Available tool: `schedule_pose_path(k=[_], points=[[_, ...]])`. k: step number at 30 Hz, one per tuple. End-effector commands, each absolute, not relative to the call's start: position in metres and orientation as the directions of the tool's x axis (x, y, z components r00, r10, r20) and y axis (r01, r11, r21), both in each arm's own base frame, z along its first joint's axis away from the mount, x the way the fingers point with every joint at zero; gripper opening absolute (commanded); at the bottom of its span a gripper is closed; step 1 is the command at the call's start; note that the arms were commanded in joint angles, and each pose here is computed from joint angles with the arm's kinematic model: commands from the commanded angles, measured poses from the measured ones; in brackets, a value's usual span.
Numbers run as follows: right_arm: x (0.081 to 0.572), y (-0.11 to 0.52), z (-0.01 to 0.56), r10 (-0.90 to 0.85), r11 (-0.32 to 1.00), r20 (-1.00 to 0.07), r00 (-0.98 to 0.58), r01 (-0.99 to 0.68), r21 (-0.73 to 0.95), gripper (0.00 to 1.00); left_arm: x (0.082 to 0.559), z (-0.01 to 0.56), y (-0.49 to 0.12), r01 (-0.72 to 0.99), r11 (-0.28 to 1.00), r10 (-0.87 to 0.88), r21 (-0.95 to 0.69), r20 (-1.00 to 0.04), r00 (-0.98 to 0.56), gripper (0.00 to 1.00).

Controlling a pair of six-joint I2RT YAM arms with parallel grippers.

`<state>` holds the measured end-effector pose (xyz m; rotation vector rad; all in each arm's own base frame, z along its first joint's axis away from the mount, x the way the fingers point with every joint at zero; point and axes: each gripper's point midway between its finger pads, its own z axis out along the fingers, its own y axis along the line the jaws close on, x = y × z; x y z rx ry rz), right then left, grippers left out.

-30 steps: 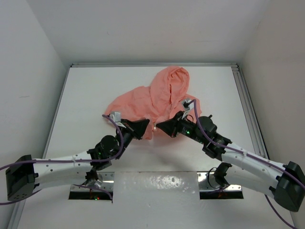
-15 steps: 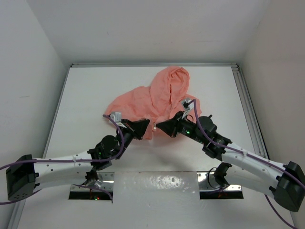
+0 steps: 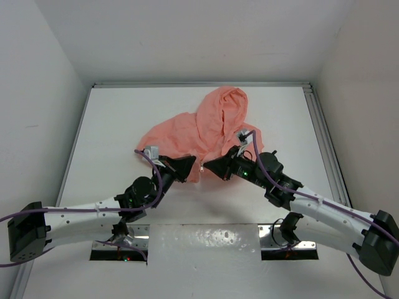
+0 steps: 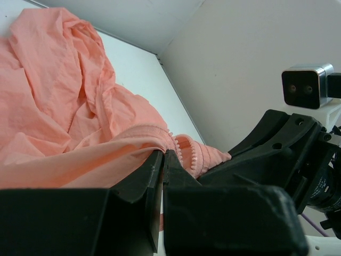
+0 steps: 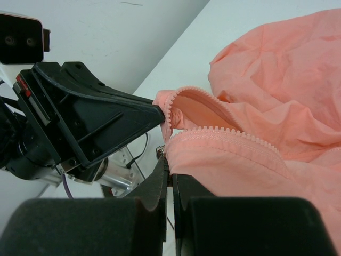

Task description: Zip up the jacket

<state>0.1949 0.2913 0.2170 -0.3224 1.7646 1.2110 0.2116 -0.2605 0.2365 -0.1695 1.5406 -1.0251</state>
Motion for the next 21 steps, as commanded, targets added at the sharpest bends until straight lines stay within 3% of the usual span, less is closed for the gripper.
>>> schedule_pose_path(k=[1,21], points=[[0.199,0.2925,0.238,0.31,0.469,-0.823,-0.476,-0.677,0.568,0.0,0.2078,0.2676,-0.2615,0.471,0.544,-0.677,-0.695,-0.695,-0.244,0.0],[0.1978,0.2942,0.2396,0.308,0.465,-0.825,-0.474,-0.681,0.565,0.0,0.2058,0.2686,-0.2654,0.485,0.531,-0.673,-0.694,-0.694,-0.255,0.0]])
